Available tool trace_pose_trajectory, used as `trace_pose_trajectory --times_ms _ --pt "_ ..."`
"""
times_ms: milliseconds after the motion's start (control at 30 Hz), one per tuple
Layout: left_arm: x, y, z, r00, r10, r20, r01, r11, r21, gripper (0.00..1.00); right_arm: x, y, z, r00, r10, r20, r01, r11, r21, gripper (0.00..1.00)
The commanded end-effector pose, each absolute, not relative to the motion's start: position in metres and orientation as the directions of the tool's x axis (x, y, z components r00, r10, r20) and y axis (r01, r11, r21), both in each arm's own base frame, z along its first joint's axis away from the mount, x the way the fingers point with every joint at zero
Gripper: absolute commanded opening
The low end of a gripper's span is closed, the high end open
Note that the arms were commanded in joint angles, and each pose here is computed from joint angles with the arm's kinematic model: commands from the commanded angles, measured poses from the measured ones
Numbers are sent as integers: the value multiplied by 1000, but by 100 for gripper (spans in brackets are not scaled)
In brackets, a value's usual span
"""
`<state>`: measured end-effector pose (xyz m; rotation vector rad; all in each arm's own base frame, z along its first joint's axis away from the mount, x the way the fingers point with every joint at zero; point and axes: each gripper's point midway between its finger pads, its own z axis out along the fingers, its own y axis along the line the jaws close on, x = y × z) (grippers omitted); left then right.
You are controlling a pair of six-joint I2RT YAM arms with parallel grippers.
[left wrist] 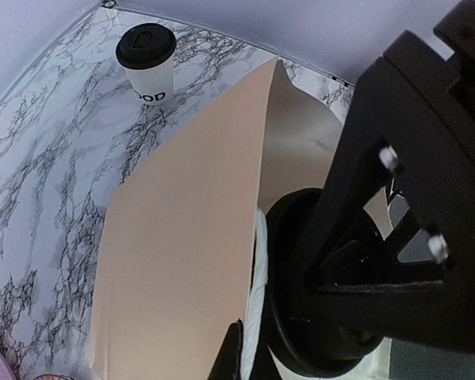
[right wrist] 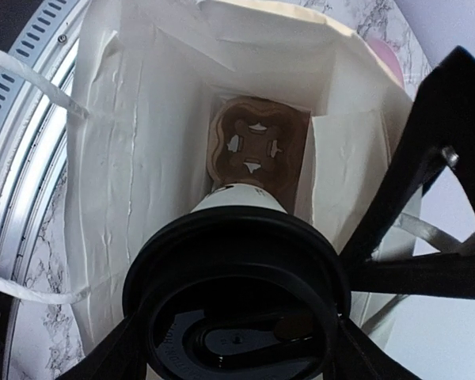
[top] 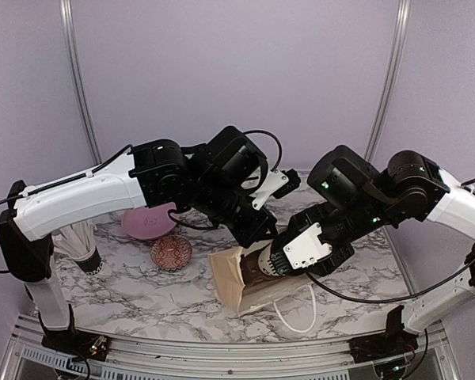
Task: Pack the takeout coffee
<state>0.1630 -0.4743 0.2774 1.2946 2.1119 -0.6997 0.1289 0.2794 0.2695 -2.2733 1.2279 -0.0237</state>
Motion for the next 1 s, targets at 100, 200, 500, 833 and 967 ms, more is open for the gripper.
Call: trace_pose_trajectory --times_ms 100,200,500,833,967 --pt "154 -476 277 -386 643 -662 916 350 -194 0 138 281 268 539 -830 -142 -723 -369 -584 37" --pt "153 -476 274 -389 647 -656 916 349 -200 9 127 275 254 540 -833 -122 -730 -391 -561 35" --pt "147 -474 296 -384 613 -691 915 352 -197 39 126 271 248 538 -837 -100 -710 -386 -589 35" --pt "124 -479 408 -261 409 -874 959 216 -185 55 131 262 246 513 -850 -120 -693 -328 -642 34" --pt "143 -475 415 -231 383 -894 947 298 -117 60 131 263 251 509 -850 -137 -695 -311 -648 34"
